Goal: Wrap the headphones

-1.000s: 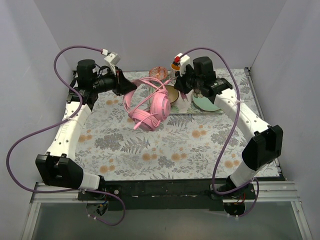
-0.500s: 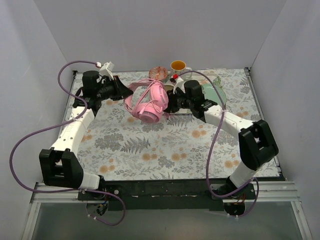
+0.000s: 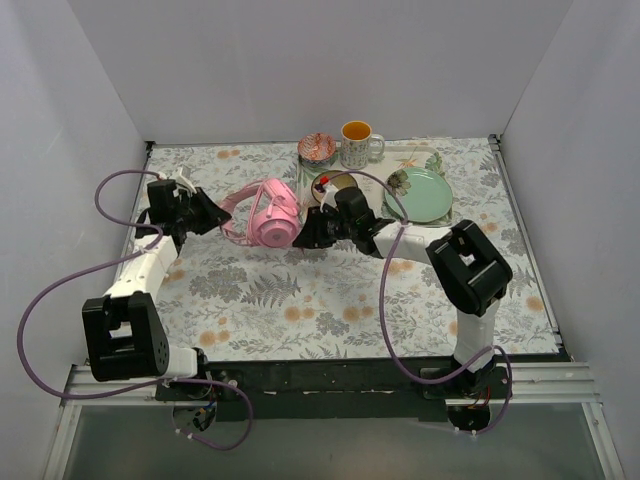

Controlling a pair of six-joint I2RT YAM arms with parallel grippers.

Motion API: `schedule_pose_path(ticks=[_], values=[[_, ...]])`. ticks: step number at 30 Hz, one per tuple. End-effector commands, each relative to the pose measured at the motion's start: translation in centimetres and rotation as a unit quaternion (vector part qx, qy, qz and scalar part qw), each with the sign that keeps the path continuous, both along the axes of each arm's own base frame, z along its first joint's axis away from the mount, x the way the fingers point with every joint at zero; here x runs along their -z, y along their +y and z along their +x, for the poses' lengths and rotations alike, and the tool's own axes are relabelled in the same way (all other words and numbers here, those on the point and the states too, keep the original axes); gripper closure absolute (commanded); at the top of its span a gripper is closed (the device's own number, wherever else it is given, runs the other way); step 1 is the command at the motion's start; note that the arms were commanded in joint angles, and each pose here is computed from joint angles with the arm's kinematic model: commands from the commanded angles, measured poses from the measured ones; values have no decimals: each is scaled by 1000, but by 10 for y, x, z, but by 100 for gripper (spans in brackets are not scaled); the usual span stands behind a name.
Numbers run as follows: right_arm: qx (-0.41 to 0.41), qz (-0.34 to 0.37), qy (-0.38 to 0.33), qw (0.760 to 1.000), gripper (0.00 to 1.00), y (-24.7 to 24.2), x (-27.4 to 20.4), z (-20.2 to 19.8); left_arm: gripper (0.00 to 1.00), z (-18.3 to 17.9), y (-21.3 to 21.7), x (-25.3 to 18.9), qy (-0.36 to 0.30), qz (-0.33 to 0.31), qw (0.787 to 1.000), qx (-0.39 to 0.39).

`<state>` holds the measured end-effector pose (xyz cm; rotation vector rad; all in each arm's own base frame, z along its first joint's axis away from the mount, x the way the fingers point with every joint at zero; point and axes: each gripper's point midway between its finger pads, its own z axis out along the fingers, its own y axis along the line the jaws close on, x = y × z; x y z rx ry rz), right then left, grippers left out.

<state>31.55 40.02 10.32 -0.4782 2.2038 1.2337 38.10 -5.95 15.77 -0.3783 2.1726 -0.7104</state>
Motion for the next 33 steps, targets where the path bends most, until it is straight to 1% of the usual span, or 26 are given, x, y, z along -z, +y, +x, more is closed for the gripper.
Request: schedule_pose_path(ticks=[1, 3, 4, 8, 9, 10, 12, 16, 21, 22, 25, 28, 31, 32, 33], values=[[0, 22, -7, 1000, 64, 25, -2, 3, 100, 0, 6, -31, -50, -27, 998, -15], [3, 21, -2, 1000, 67, 29, 4, 4, 100, -2, 10, -22, -41, -25, 999, -21], [7, 16, -1, 1000, 71, 34, 10, 8, 100, -2, 13, -18, -39, -22, 999, -26], [9, -3, 8, 1000, 75, 42, 26, 8, 100, -4, 24, -1, -15, -29, 998, -52], [9, -5, 9, 1000, 77, 43, 29, 6, 100, -4, 26, 1, -11, -28, 998, -58], [12, -5, 7, 1000, 85, 45, 30, 5, 100, -5, 31, 4, -9, -27, 997, -66], [17, -9, 4, 1000, 92, 45, 33, 5, 100, -4, 35, 8, -5, -26, 996, -81], [30, -12, -3, 999, 99, 48, 33, 1, 100, -4, 43, 18, 6, -23, 993, -111], [40, -11, -14, 999, 99, 67, 31, -5, 100, -6, 47, 30, 19, -37, 989, -143], [35, -17, -11, 999, 99, 72, 38, -10, 100, -6, 50, 31, 20, -36, 987, -154], [43, 4, 16, 999, 99, 83, 38, -17, 100, -6, 52, 37, 24, -44, 984, -172], [63, 11, 16, 998, 99, 92, 35, -18, 100, -8, 52, 45, 36, -62, 979, -190], [90, 16, 10, 996, 99, 93, 29, -15, 100, -11, 59, 59, 52, -54, 973, -219], [93, 17, 8, 995, 99, 94, 27, -13, 100, -6, 66, 56, 36, -44, 970, -235], [94, 18, 7, 995, 99, 96, 25, -11, 100, -8, 69, 57, 37, -41, 969, -243]])
